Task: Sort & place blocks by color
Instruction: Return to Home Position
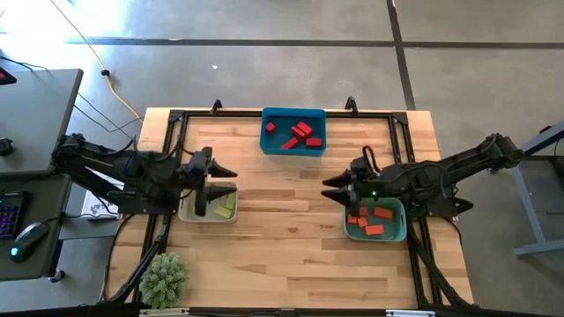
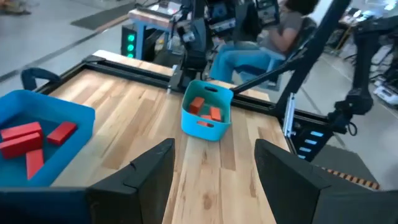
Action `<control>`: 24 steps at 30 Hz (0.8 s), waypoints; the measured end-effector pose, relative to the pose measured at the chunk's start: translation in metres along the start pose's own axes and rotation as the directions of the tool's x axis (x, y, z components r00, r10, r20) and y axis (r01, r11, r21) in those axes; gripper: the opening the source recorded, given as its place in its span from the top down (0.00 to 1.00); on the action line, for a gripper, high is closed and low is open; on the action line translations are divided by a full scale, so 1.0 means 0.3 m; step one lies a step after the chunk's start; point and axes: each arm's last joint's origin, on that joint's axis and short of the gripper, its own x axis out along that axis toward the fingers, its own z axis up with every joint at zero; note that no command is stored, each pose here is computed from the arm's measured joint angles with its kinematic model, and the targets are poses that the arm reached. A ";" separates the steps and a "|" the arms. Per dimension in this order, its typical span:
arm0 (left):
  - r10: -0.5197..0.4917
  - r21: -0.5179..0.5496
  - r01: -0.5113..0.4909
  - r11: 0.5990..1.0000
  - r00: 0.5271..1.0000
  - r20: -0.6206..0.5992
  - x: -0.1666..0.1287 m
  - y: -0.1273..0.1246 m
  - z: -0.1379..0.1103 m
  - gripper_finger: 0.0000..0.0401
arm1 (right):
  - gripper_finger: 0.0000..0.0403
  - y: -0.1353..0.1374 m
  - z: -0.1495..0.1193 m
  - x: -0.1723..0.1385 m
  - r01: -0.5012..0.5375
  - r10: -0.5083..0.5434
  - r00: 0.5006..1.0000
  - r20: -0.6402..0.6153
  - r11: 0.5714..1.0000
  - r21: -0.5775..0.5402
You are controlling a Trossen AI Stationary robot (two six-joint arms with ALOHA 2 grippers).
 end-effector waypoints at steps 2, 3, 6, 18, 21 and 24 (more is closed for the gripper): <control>-0.024 0.013 0.023 1.000 1.000 0.019 -0.018 0.013 -0.052 0.47 | 0.48 0.008 0.011 0.000 -0.014 0.015 0.999 0.040 1.000 -0.019; -0.042 0.016 0.042 0.999 0.999 0.031 -0.026 0.018 -0.074 0.47 | 0.48 0.010 0.015 0.000 -0.020 0.021 0.999 0.050 1.000 -0.020; -0.086 0.025 0.085 0.996 0.995 0.042 -0.048 0.039 -0.148 0.47 | 0.48 0.015 0.021 -0.001 -0.036 0.036 0.997 0.071 0.999 -0.008; -0.182 0.052 0.177 0.983 0.977 0.112 -0.114 0.116 -0.335 0.47 | 0.48 -0.013 0.052 0.003 0.075 -0.114 0.972 0.206 0.979 0.189; -0.199 0.046 0.195 0.980 0.971 0.131 -0.126 0.131 -0.369 0.47 | 0.48 -0.011 0.056 0.003 0.080 -0.113 0.969 0.220 0.985 0.154; -0.204 0.063 0.197 0.978 0.966 0.155 -0.133 0.144 -0.398 0.47 | 0.48 -0.010 0.059 0.003 0.088 -0.109 0.968 0.228 0.991 0.102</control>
